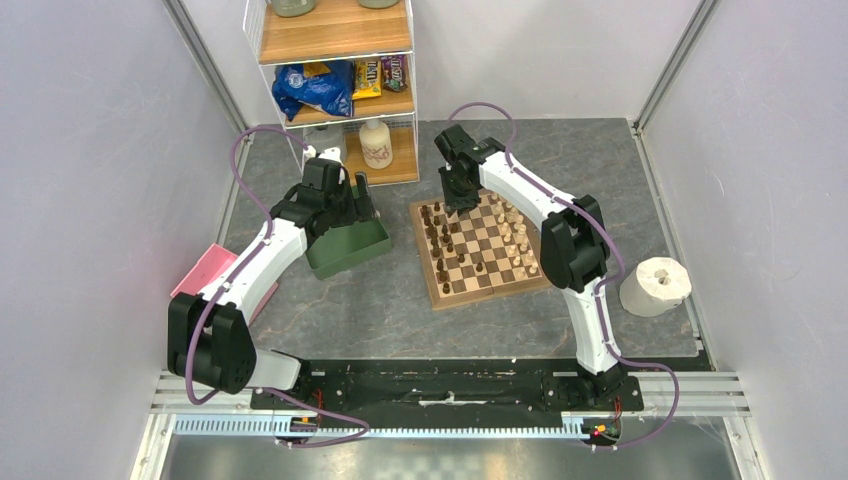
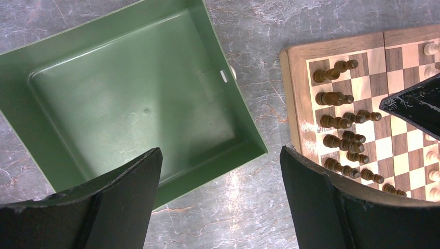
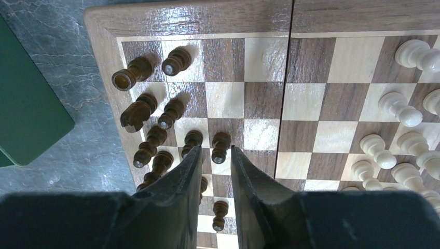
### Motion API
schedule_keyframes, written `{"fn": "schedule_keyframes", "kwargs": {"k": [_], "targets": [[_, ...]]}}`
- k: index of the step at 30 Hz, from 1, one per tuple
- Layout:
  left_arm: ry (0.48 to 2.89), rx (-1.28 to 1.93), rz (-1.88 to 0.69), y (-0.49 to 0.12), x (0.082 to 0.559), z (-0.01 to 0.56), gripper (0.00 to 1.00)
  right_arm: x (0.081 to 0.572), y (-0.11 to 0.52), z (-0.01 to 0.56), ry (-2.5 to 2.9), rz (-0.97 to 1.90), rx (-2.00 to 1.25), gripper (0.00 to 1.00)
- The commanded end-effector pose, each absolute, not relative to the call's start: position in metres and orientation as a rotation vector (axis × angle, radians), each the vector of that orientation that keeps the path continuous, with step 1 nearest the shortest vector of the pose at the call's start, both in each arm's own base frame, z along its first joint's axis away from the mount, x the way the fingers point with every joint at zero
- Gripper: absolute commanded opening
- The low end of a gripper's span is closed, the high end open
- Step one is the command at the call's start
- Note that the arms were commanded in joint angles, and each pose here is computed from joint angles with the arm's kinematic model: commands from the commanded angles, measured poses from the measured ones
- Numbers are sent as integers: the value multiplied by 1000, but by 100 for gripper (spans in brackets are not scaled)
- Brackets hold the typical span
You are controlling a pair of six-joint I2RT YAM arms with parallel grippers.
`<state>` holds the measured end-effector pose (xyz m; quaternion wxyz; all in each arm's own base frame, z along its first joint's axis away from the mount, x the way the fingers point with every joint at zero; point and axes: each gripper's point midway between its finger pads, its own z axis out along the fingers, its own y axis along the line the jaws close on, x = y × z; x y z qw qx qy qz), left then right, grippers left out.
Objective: Set up the chess pieces on the board
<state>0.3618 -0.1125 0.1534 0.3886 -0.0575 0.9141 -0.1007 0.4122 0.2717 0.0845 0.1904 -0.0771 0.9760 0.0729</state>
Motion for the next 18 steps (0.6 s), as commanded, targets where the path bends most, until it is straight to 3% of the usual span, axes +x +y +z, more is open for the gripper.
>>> {"fn": "schedule_keyframes", "kwargs": {"k": [1, 18], "targets": [[2278, -147, -264, -113, 372, 169, 91, 419, 279, 89, 2723, 211, -256, 34], [2281, -149, -262, -113, 371, 168, 91, 412, 289, 79, 2749, 189, -331, 33]]}}
